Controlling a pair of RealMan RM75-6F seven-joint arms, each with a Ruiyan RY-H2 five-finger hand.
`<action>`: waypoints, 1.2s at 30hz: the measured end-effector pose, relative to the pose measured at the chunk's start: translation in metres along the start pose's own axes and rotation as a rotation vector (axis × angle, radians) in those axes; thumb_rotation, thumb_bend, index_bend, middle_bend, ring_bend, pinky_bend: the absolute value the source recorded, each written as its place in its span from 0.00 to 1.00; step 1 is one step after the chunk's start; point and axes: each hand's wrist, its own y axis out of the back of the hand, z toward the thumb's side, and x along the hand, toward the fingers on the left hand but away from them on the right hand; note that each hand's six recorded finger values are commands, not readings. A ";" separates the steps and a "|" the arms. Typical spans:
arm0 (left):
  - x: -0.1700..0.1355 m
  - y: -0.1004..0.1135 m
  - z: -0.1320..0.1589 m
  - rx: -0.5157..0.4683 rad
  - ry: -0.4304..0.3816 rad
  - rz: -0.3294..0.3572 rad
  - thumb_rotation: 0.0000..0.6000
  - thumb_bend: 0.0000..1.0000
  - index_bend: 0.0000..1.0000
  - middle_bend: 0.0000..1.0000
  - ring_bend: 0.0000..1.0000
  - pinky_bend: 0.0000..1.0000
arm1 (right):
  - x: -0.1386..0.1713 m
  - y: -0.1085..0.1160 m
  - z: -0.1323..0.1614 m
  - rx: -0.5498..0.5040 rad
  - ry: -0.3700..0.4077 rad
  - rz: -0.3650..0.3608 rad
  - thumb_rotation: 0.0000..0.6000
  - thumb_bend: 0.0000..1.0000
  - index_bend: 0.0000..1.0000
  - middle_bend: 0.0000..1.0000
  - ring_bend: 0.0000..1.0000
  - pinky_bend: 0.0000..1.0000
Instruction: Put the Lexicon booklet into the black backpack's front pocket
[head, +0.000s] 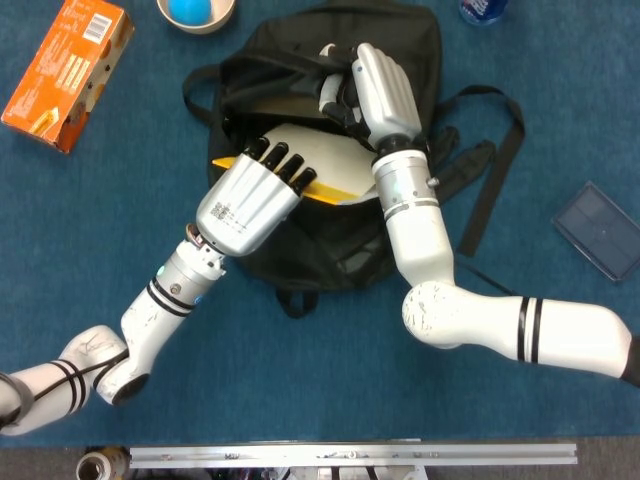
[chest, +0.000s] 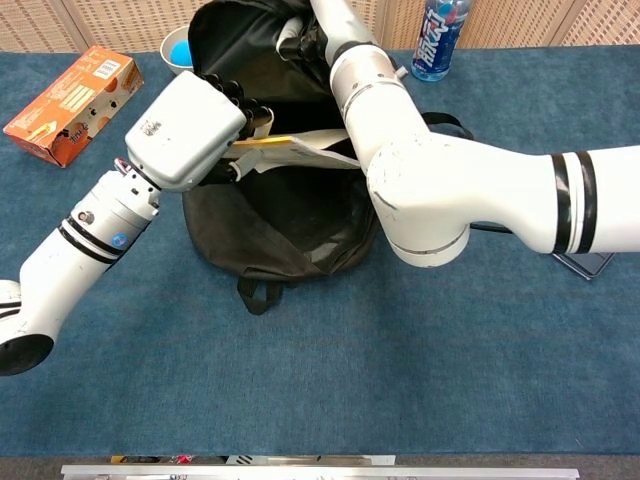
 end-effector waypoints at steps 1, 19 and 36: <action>-0.002 -0.004 -0.002 0.019 0.014 -0.009 1.00 0.36 0.68 0.61 0.50 0.56 | 0.000 0.000 0.000 -0.001 0.000 -0.001 1.00 0.87 0.70 0.62 0.63 0.78; -0.012 -0.033 0.007 0.175 0.103 -0.118 1.00 0.36 0.67 0.61 0.50 0.56 | 0.001 0.003 0.004 -0.031 -0.009 -0.014 1.00 0.87 0.70 0.62 0.64 0.79; 0.008 -0.028 0.036 0.196 0.095 -0.098 1.00 0.30 0.67 0.62 0.49 0.56 | 0.003 -0.003 0.005 -0.052 -0.012 -0.010 1.00 0.87 0.70 0.62 0.64 0.79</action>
